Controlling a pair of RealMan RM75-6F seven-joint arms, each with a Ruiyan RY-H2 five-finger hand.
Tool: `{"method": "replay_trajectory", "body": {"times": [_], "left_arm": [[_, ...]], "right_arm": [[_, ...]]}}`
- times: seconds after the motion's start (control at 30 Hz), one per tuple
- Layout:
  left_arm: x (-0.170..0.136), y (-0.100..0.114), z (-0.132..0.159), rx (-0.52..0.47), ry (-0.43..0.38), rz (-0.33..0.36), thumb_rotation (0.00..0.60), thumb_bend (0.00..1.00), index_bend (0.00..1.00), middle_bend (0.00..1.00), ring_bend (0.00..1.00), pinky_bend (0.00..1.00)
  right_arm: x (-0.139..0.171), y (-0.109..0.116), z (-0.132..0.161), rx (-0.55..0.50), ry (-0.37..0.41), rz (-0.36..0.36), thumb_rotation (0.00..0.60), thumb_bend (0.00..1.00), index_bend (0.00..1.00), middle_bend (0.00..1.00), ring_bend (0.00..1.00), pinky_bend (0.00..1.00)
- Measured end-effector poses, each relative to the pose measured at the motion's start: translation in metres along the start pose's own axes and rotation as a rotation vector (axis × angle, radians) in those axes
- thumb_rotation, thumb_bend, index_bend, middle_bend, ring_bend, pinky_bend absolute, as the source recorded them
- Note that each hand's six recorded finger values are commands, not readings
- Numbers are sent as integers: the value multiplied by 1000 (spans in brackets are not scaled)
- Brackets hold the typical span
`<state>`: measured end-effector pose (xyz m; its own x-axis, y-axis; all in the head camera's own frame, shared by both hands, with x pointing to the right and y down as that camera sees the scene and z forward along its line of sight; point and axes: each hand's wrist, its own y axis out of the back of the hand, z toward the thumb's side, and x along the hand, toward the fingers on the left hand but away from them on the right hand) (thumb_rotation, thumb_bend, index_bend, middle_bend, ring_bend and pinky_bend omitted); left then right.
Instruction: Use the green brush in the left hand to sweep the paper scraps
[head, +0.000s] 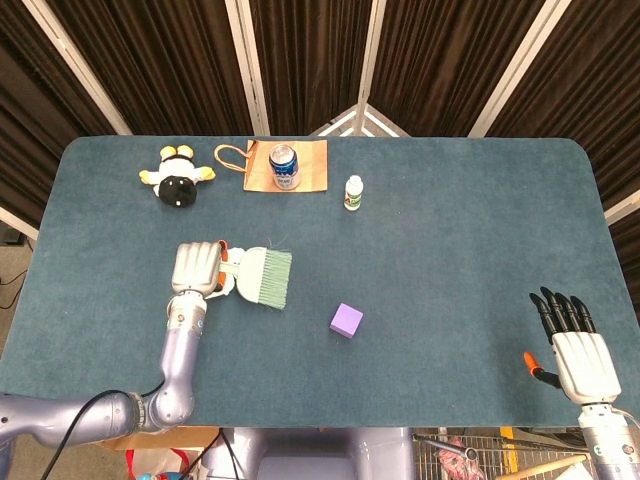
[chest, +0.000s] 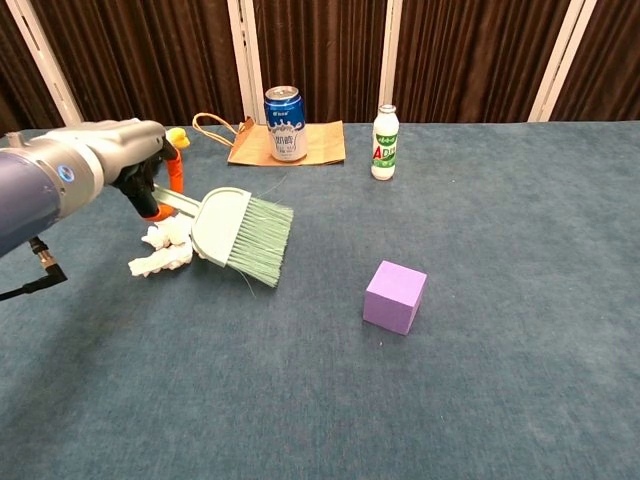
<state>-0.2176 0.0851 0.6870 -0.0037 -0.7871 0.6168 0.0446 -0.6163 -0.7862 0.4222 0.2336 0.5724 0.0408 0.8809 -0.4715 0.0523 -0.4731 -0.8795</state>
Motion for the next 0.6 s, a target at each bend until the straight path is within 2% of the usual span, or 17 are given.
{"method": "replay_trajectory", "body": {"times": [0.27, 0.47, 0.6], "left_arm": [[12, -18, -28, 37, 64, -27, 600, 747, 773, 1000, 1000, 1000], [15, -4, -93, 73, 174, 13, 600, 747, 772, 1000, 1000, 1000], [9, 15, -156, 103, 278, 52, 600, 747, 773, 1000, 1000, 1000]], "right_arm": [[1, -1, 1, 1, -1, 4, 600, 321, 0, 0, 0, 12], [3, 0, 4, 7, 8, 1, 600, 321, 0, 0, 0, 13], [4, 0, 6, 16, 15, -1, 600, 321, 0, 0, 0, 12]]}}
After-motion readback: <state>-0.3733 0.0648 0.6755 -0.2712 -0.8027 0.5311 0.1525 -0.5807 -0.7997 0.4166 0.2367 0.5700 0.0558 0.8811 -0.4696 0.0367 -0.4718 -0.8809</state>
